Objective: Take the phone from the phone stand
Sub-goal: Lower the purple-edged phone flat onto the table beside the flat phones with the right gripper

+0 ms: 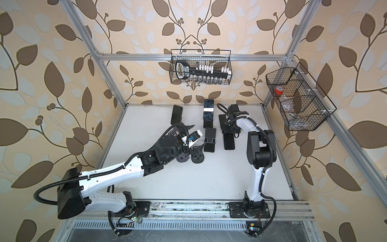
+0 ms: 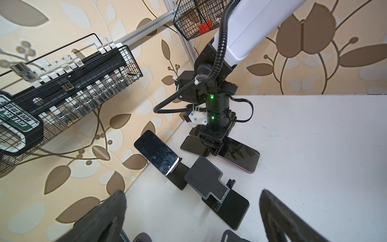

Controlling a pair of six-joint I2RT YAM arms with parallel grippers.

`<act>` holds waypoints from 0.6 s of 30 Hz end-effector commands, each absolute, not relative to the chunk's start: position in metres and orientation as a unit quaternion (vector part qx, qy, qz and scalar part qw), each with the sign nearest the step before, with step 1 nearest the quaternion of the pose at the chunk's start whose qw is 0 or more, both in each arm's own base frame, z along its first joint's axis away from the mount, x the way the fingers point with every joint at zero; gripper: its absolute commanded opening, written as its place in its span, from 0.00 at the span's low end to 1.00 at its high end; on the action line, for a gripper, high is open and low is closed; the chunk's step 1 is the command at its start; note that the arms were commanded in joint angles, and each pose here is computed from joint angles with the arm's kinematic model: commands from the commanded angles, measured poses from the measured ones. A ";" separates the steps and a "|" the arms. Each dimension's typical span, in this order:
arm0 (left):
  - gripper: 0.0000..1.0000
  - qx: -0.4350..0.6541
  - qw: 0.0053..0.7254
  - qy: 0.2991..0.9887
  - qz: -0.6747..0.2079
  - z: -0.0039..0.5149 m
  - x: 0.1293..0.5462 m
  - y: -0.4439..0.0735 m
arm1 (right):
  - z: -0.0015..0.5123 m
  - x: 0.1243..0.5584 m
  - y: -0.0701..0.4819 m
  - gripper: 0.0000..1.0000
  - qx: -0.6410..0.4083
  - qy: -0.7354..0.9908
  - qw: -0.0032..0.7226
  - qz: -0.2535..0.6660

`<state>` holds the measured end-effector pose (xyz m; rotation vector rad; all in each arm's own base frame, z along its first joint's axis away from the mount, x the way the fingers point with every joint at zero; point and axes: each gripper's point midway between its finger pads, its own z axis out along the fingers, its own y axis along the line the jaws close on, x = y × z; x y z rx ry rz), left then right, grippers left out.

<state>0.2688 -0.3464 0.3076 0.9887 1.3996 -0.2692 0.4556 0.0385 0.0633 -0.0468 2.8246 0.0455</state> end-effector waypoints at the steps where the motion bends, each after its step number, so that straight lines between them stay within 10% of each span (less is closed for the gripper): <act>1: 0.99 0.430 0.668 0.593 -0.129 0.324 0.264 -0.350 | 0.054 0.454 0.039 0.00 -0.018 0.991 0.132 0.021; 18: 0.99 0.430 0.669 0.593 -0.124 0.324 0.264 -0.349 | 0.037 0.459 0.044 0.05 -0.014 0.994 0.102 0.032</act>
